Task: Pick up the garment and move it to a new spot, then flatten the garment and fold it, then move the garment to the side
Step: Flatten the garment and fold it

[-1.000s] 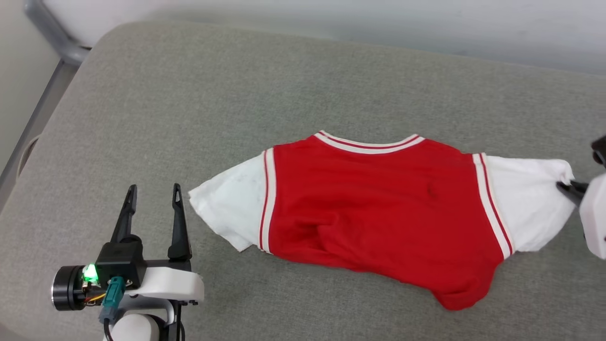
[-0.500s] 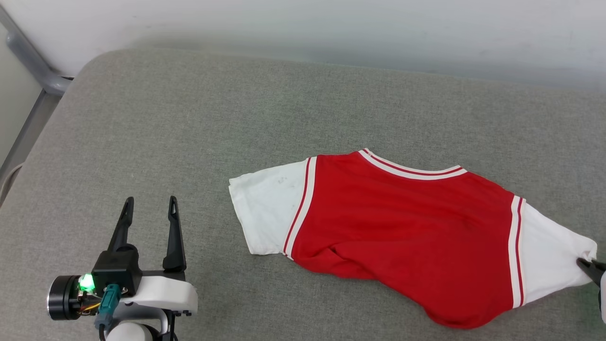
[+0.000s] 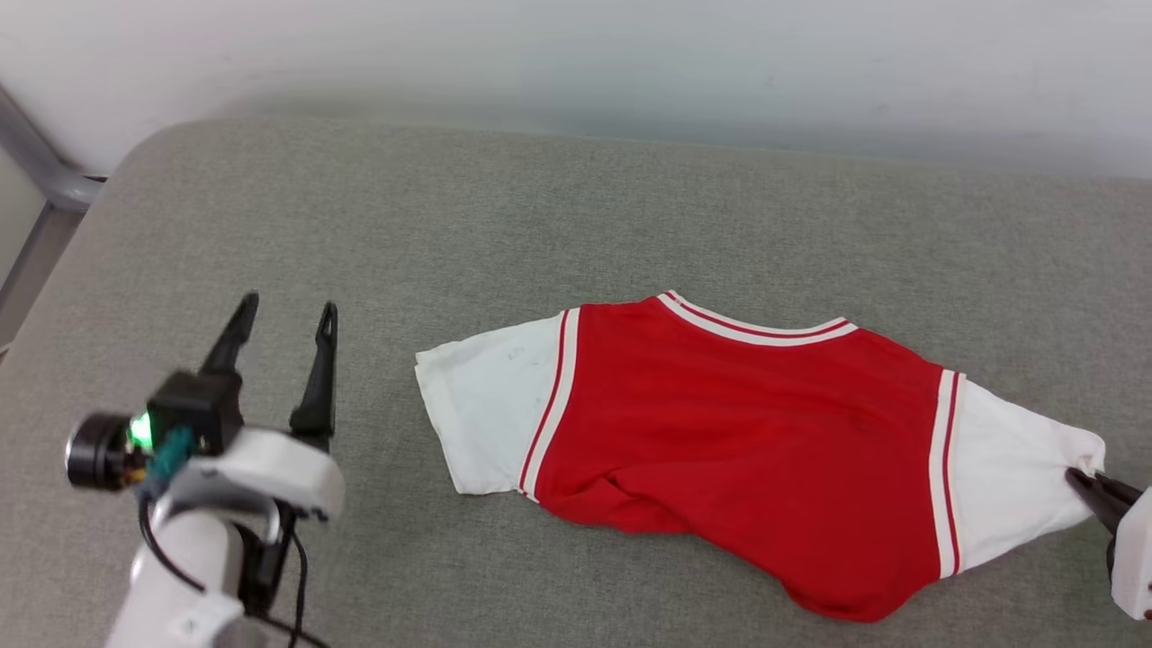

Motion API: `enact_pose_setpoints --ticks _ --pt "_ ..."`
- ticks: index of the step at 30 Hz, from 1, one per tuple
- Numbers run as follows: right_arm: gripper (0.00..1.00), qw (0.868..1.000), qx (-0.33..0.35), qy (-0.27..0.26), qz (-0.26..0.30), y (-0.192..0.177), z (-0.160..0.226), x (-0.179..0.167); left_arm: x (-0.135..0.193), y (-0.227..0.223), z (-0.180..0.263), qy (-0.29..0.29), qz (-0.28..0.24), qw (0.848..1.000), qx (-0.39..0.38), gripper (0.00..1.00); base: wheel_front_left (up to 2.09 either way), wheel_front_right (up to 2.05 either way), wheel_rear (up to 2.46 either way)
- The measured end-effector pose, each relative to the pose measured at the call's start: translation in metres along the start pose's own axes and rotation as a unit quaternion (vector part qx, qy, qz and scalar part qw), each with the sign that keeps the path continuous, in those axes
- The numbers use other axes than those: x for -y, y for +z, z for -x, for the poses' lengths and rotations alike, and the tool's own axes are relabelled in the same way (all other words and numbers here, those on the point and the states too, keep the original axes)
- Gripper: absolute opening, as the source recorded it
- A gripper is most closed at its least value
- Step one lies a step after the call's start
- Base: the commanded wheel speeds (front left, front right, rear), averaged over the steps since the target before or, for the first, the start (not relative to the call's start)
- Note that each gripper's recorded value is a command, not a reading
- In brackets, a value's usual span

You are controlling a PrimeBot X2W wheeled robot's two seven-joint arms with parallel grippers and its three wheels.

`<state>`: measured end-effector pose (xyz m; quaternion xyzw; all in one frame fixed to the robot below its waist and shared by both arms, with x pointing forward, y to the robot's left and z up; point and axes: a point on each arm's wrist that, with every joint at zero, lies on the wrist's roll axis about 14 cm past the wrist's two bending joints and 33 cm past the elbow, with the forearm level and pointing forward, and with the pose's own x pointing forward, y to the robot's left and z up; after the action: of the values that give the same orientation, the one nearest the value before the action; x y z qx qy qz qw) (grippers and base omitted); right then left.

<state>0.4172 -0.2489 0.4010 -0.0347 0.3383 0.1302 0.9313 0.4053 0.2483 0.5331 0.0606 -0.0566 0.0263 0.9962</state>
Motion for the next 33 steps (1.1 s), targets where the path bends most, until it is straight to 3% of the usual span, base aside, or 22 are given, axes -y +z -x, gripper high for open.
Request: enact_pose_setpoints --ticks 6,10,16,23,30,33 --pt "0.0 1.0 0.025 0.004 0.008 0.012 0.002 -0.004 0.006 0.009 -0.047 -0.056 -0.004 0.998 -0.043 1.0 0.0 0.0 0.0" --pt "0.0 0.999 0.035 0.007 0.012 0.017 0.002 -0.008 0.022 -0.016 -0.067 -0.087 0.033 0.983 -0.156 1.0 0.0 0.0 0.0" --pt "0.0 0.999 0.04 0.008 0.015 0.023 -0.002 -0.009 0.049 -0.054 -0.07 -0.168 0.002 0.931 -0.325 1.0 0.0 0.0 0.0" --pt "0.0 0.999 0.034 0.007 0.016 0.02 -0.01 -0.009 0.06 -0.103 -0.053 -0.211 -0.035 0.859 -0.466 1.0 0.0 0.0 0.0" --pt "0.0 0.999 0.027 0.003 0.016 0.018 -0.018 -0.006 0.067 -0.146 -0.038 -0.231 -0.064 0.806 -0.542 1.0 0.0 0.0 0.0" --pt "0.0 1.0 0.023 0.003 0.016 0.017 -0.021 -0.005 0.071 -0.157 -0.036 -0.235 -0.055 0.793 -0.559 1.0 0.0 0.0 0.0"
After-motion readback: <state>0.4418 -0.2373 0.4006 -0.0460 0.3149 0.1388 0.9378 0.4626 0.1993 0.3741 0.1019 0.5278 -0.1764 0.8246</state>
